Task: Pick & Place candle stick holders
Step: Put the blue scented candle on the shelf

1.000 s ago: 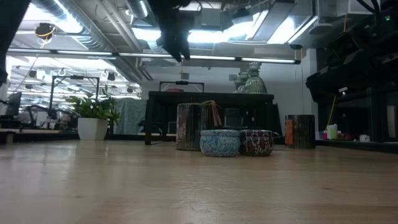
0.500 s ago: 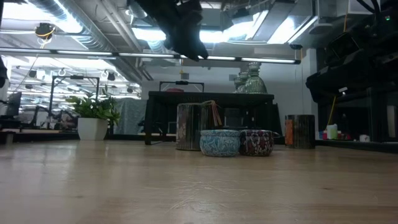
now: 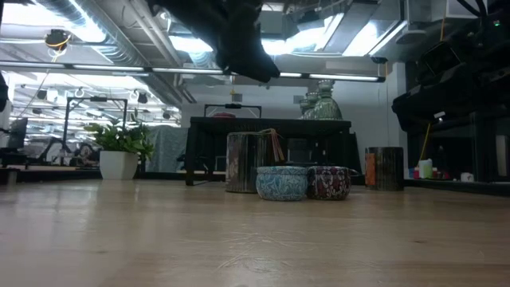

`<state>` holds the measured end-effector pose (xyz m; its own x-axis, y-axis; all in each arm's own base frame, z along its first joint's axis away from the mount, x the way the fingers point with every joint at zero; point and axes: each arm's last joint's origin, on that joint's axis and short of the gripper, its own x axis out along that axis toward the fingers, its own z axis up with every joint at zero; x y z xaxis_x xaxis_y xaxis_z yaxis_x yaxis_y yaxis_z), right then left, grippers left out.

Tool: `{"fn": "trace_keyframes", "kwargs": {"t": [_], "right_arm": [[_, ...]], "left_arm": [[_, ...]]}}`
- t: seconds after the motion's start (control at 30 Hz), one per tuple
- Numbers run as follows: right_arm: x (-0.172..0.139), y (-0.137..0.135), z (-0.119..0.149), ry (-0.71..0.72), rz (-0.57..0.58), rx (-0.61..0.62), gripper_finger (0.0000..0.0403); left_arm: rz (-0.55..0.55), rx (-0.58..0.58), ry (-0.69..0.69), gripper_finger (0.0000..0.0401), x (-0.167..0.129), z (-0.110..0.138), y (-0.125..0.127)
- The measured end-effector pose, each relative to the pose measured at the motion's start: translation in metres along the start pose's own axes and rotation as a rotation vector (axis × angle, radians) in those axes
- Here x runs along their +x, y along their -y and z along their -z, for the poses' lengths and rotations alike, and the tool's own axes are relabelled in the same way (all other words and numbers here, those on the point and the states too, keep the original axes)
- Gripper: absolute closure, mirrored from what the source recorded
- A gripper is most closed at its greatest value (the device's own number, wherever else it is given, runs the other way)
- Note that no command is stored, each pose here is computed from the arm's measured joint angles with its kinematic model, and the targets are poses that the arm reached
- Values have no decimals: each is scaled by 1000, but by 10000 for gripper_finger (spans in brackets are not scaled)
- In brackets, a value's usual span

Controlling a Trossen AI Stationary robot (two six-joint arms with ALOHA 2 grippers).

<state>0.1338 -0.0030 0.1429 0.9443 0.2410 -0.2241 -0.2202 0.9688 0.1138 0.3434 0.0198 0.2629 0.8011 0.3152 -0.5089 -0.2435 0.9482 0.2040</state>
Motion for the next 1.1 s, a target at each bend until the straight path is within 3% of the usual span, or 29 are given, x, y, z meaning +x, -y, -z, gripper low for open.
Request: {"fn": "trace_keyframes", "kwargs": {"t": [0.37,1.1], "right_arm": [[0,0,0,0,0,0,271],[0,0,0,0,0,0,271]], "left_arm": [[7,-185,1,79,0,0,1],[75,-166,-140,79,-11,14,32]]}}
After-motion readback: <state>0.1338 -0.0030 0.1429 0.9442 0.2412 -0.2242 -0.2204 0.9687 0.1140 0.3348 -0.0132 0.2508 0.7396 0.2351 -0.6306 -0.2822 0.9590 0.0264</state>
